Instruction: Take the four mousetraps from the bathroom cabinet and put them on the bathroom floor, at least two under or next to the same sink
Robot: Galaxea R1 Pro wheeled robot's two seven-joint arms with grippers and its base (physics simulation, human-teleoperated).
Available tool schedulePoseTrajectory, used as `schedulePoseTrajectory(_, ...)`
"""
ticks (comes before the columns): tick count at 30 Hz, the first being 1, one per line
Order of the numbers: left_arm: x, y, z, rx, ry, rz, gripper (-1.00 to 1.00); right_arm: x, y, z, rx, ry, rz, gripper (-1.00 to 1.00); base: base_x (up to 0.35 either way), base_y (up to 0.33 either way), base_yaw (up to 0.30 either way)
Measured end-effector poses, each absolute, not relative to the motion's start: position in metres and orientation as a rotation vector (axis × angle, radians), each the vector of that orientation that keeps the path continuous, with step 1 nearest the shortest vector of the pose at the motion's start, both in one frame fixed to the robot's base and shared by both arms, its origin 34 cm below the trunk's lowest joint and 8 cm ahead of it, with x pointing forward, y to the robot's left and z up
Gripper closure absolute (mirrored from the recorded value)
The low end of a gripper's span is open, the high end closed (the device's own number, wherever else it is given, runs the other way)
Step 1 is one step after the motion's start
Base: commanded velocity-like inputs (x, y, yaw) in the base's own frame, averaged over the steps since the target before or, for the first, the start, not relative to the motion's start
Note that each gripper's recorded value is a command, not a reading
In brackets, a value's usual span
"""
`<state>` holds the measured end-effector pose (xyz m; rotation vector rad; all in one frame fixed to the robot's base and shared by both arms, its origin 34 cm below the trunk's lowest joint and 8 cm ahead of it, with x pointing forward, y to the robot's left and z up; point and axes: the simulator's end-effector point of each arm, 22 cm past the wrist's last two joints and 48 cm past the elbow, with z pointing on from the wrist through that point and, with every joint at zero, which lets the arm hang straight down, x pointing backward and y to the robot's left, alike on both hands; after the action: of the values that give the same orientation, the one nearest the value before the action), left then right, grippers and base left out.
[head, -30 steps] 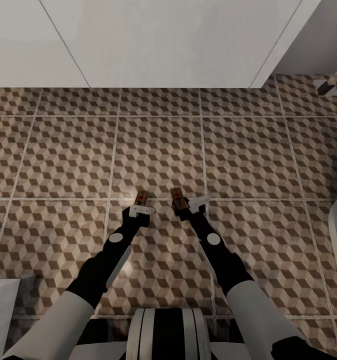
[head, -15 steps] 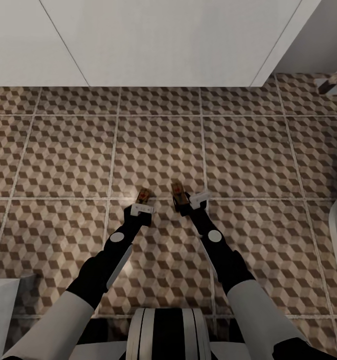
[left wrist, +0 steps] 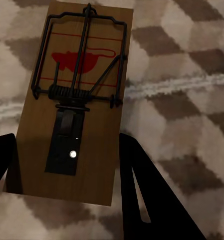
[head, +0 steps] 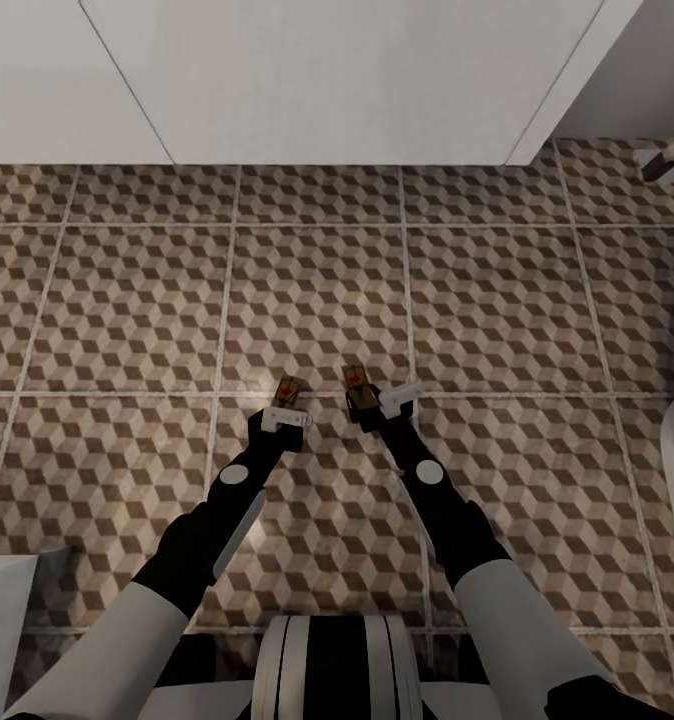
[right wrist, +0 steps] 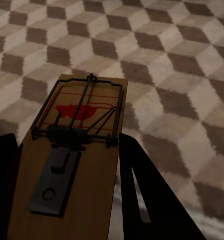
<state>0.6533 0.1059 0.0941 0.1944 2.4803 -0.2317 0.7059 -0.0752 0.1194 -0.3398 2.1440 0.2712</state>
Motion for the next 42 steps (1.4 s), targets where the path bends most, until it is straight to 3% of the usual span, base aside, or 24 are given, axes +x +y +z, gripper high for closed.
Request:
schedulePoseTrajectory(29, 0.645, 0.106, 0.088, 0.216, 2.544, -0.229, 1.00, 0.701, -0.076, 0.111, -0.338, 2.162, 0.273, 1.00, 0.001, 0.000, 0.000)
schedulePoseTrajectory(42, 0.652, 0.105, 0.095, 0.208, 2.524, -0.222, 1.00, 0.701, -0.076, 0.111, -0.348, 2.159, 0.267, 1.00, 0.110, 0.023, 0.000)
